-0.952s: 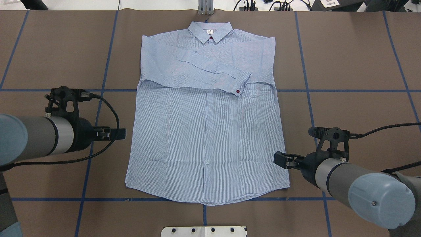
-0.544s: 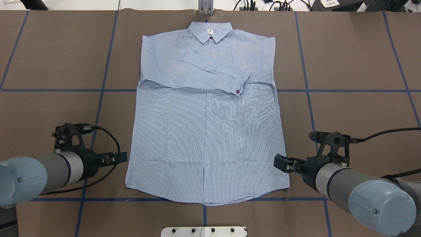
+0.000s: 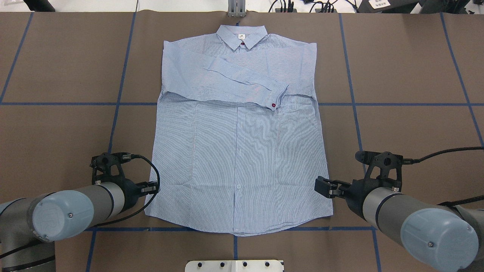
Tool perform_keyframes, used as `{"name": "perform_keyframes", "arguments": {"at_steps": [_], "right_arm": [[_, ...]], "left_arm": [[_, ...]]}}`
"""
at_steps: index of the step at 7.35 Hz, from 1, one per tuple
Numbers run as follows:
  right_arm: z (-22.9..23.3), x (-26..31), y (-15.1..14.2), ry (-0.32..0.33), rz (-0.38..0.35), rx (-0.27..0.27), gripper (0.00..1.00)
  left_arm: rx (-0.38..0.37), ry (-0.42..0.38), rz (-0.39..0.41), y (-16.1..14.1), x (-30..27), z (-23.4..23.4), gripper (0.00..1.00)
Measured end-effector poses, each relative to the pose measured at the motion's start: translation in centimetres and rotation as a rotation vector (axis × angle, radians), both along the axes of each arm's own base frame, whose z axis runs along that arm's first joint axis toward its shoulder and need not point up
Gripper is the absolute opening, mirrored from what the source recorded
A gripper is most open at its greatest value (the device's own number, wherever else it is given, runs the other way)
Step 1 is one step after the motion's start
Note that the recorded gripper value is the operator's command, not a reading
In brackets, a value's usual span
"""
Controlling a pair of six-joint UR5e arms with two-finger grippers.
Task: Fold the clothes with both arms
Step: 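Move both grippers down to the shirt hem corners nearest the robot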
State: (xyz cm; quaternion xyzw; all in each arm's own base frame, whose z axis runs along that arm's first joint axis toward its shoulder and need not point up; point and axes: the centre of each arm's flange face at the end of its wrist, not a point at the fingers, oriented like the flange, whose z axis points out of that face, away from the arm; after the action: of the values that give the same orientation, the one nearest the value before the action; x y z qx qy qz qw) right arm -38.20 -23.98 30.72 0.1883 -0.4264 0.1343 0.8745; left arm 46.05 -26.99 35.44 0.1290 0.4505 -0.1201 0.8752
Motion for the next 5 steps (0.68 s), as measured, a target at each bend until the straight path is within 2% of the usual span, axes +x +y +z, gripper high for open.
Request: {"name": "perform_keyframes", "arguments": {"at_steps": [5], "right_arm": [[-0.1, -0.4, 0.5, -0.003, -0.013, 0.002, 0.99]], "left_arm": [[-0.006, -0.055, 0.067, 3.0, 1.0, 2.0, 0.42]]}}
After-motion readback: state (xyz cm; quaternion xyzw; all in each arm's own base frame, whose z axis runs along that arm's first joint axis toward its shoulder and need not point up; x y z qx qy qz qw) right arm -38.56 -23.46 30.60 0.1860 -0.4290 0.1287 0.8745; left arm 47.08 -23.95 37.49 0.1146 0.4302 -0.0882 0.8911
